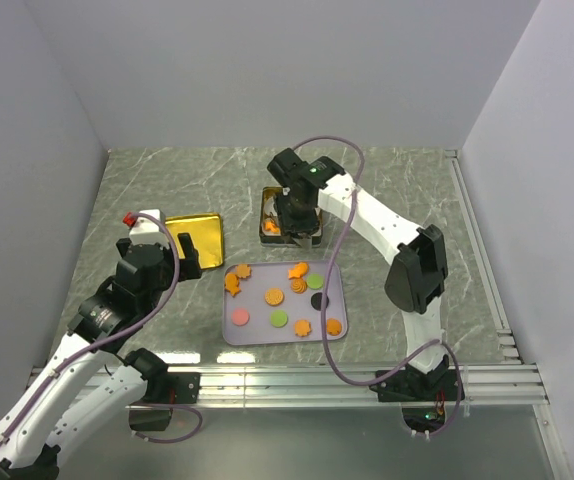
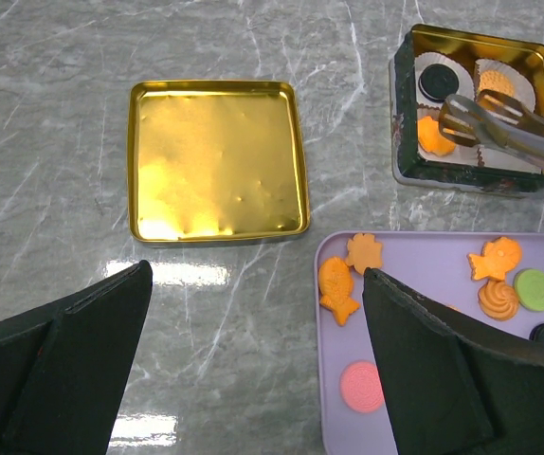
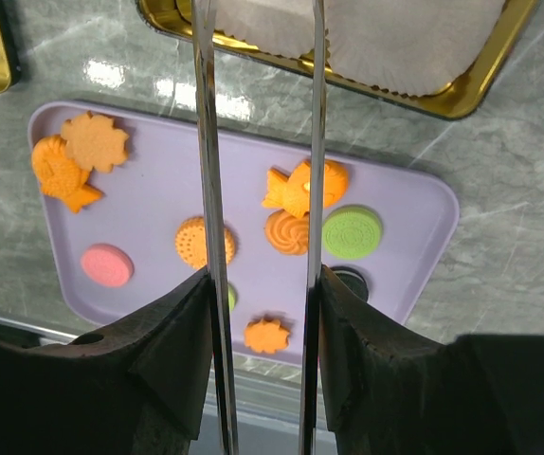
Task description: Pack the cookies
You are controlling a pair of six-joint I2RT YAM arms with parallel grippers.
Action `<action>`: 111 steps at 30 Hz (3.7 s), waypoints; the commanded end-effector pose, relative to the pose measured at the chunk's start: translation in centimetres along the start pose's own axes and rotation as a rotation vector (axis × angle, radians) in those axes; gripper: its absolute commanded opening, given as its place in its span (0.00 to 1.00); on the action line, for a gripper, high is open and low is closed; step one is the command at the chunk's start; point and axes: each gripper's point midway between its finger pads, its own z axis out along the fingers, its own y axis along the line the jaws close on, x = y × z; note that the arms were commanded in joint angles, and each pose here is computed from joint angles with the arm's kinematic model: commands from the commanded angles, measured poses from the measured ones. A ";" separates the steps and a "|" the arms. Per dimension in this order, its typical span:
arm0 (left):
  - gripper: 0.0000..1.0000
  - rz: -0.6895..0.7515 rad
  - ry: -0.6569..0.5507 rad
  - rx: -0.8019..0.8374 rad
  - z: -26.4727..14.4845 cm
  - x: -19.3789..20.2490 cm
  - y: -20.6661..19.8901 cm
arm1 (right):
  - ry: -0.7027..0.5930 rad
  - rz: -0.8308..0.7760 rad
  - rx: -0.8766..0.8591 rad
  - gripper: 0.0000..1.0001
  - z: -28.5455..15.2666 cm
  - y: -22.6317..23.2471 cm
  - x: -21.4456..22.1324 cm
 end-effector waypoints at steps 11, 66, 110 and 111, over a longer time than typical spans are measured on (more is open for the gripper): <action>1.00 -0.010 -0.011 0.044 -0.1 -0.4 -0.9 | -0.132 -0.031 -0.135 0.49 -8.9 -0.5 5.3; 0.99 -0.006 -0.030 0.067 -0.4 -0.6 -1.0 | 0.071 -0.292 -0.074 0.59 -3.3 3.7 18.8; 0.99 0.005 -0.022 0.069 -0.2 -0.5 -1.1 | -0.184 -0.121 -0.113 0.37 -8.7 3.8 0.6; 0.99 0.003 -0.023 0.070 -0.2 -0.5 -1.2 | -0.173 -0.116 -0.102 0.37 -8.2 3.2 0.7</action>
